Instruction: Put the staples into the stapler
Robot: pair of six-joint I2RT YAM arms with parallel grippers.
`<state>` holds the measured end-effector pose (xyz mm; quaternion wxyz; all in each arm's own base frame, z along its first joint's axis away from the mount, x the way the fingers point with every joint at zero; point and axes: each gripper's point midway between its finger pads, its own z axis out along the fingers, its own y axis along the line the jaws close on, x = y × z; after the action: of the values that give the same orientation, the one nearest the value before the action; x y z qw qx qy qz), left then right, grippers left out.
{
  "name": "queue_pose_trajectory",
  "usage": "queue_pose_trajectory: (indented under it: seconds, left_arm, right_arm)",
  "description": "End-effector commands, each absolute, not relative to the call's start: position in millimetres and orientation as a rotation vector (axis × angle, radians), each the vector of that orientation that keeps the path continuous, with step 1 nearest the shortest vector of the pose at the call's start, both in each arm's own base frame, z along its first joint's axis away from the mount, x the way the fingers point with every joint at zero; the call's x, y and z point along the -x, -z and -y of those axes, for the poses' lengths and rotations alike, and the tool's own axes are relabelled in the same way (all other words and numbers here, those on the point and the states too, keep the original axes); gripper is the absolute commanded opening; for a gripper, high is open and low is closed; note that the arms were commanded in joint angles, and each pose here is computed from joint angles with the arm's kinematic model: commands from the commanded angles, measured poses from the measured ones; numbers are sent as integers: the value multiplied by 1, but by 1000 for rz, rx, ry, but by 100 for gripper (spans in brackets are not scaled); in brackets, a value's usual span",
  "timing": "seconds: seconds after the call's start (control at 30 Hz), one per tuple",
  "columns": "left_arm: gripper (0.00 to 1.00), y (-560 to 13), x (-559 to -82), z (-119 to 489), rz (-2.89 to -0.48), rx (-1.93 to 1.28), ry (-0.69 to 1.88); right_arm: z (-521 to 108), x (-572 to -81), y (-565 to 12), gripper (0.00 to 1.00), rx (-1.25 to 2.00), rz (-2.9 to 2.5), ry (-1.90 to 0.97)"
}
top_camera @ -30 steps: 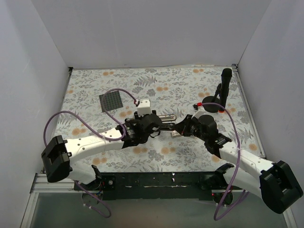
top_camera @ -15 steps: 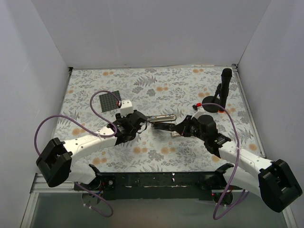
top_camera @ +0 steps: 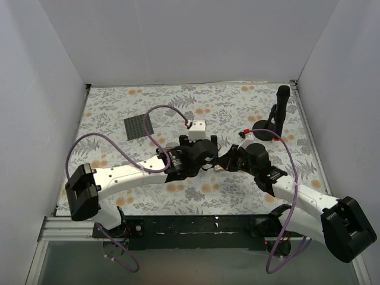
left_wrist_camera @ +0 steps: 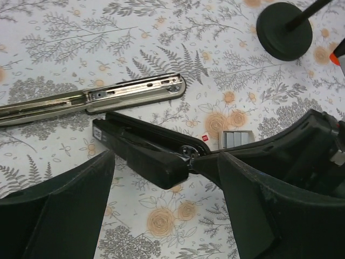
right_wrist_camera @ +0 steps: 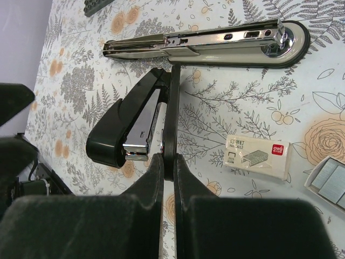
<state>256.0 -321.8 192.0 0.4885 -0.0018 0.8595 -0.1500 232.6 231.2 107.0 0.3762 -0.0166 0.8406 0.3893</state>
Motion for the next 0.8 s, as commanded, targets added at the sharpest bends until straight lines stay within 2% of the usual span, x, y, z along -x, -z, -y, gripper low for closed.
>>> queue_pose_trajectory:
  seconds: [0.0, 0.27, 0.43, 0.63, 0.77]
  left_arm:
    - [77, -183, -253, 330, -2087, -66, 251]
    - [70, -159, -253, 335, -2102, -131, 122]
    - [64, -158, -250, 338, -2110, -151, 129]
    - [49, -166, -247, 333, -2105, -148, 136]
    - [48, -169, -246, 329, -2107, -141, 143]
  right_arm:
    - [-227, -231, -98, 1, 60, -2195, -945]
    - [-227, -231, -100, 1, 59, -2191, -948]
    - [-227, -231, -99, 1, 58, -2189, -947]
    - [-226, -231, -99, 1, 56, -2188, -944]
    - [-225, -230, -99, 1, 51, -2188, -940]
